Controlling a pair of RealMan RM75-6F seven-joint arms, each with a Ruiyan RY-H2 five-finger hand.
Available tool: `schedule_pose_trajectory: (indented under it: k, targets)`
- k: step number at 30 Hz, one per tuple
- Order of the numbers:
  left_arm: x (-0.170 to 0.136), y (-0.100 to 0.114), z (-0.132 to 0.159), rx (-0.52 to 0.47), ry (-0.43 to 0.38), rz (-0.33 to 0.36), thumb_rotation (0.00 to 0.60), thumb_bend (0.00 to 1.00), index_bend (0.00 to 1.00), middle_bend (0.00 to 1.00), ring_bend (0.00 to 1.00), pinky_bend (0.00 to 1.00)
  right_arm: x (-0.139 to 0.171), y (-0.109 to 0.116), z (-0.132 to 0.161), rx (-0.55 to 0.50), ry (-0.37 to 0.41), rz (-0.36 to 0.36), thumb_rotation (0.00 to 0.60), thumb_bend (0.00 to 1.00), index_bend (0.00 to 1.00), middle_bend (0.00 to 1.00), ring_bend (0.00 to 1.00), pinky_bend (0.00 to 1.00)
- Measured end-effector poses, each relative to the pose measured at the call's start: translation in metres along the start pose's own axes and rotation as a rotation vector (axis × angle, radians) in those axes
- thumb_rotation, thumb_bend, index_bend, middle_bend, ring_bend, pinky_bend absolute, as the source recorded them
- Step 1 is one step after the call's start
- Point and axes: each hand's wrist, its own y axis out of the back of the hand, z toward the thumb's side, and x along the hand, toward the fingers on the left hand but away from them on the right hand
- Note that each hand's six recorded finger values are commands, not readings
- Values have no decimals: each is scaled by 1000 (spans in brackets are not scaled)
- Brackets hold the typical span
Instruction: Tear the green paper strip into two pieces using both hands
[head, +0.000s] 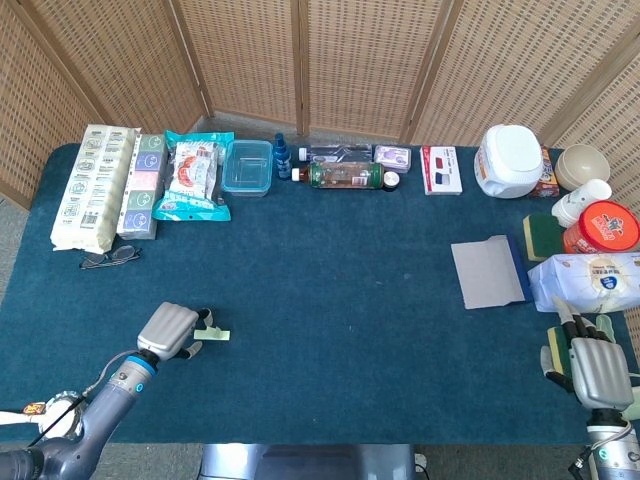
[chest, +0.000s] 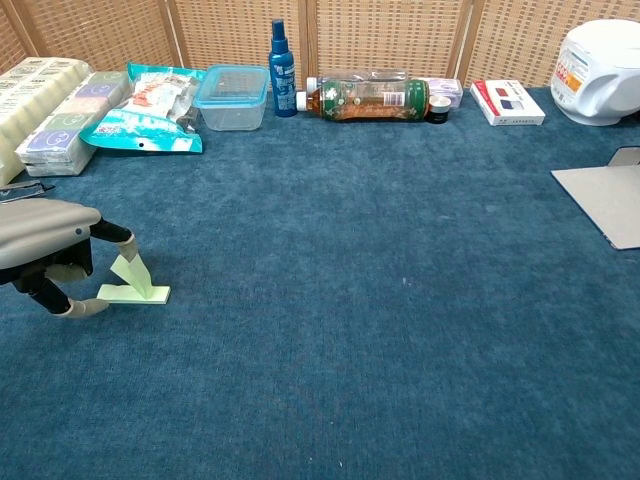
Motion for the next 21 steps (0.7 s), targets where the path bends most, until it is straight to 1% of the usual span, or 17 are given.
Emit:
schedule_pose_trajectory:
  k: [7, 21]
  targets:
    - [3, -3, 1, 2, 0, -8, 600, 285, 394, 1000, 1000, 1000, 2, 0, -1, -1, -6, 0, 507, 524, 0, 178, 251, 393]
    - [5, -5, 1, -5, 9, -9, 600, 288, 432, 1000, 1000, 1000, 4, 1, -4, -3, -16, 1, 509, 525, 0, 178, 251, 397]
